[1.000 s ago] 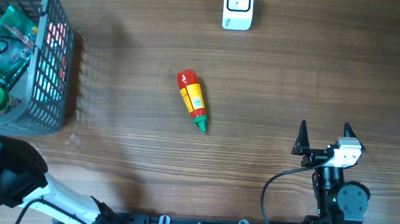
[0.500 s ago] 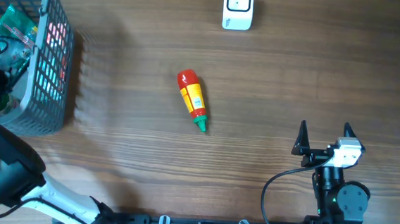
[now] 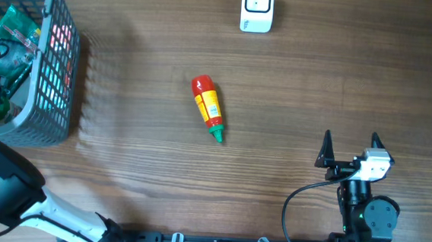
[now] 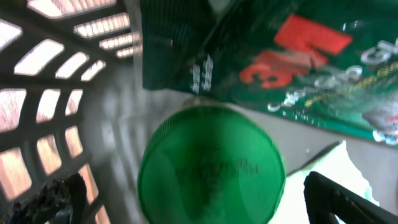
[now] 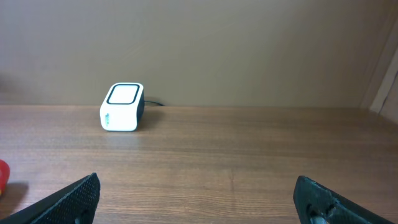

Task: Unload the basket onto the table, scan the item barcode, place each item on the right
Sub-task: 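Return left gripper to basket and grasp the green-lid jar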

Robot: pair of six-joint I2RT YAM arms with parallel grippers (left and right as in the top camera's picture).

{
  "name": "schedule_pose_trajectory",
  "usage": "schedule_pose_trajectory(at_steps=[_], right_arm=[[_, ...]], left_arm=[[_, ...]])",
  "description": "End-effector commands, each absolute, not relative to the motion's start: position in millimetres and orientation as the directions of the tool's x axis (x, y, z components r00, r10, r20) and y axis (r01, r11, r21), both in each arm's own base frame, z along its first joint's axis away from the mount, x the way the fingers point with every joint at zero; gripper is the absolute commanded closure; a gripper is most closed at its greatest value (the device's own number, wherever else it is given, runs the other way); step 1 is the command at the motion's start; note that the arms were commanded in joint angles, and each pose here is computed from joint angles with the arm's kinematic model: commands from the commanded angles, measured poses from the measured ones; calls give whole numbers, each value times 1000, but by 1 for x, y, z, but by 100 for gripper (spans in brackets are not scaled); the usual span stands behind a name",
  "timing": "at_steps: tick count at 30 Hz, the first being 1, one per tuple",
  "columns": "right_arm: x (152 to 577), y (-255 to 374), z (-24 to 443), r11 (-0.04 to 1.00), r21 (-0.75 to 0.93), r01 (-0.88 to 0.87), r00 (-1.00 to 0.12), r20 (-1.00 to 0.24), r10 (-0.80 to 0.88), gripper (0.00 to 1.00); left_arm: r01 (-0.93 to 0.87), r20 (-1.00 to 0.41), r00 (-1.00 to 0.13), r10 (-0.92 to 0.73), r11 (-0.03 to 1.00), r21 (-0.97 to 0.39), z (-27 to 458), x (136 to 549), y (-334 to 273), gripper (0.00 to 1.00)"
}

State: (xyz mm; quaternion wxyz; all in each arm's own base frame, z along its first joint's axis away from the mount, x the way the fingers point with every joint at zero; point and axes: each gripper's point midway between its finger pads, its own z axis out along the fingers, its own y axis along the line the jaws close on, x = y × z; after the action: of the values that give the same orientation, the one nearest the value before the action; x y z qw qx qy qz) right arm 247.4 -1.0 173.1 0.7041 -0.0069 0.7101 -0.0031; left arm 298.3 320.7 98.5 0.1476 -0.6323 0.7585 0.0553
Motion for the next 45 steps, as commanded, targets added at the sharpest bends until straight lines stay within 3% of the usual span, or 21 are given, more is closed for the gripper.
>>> schedule_pose_trajectory(at_steps=[1,14,22,28,32,39,45], right_arm=[[247,3,174,999,-26,-28,-2,-1000,-26,0],[247,3,174,999,-26,-28,-2,-1000,-26,0],[247,3,174,999,-26,-28,-2,-1000,-26,0],[247,3,174,999,-26,-28,-2,-1000,-26,0],[247,3,174,999,-26,-28,-2,-1000,-26,0],[247,3,174,999,-26,-28,-2,-1000,-26,0],[247,3,174,999,-26,-28,-2,-1000,-26,0]], left_arm=[[-979,-257,-175,-951,195,-57,71,293,325,1],[-979,-265,-174,-949,196,-62,67,297,328,42],[-970,-245,-175,-954,211,-125,80,304,319,46],[-922,-295,-166,-941,255,-293,149,324,309,48],[-850,-388,-140,-911,311,-424,230,331,297,47],[-737,-487,-18,-873,341,-583,332,313,262,45],[-511,-468,-74,-881,437,-741,397,320,188,46]])
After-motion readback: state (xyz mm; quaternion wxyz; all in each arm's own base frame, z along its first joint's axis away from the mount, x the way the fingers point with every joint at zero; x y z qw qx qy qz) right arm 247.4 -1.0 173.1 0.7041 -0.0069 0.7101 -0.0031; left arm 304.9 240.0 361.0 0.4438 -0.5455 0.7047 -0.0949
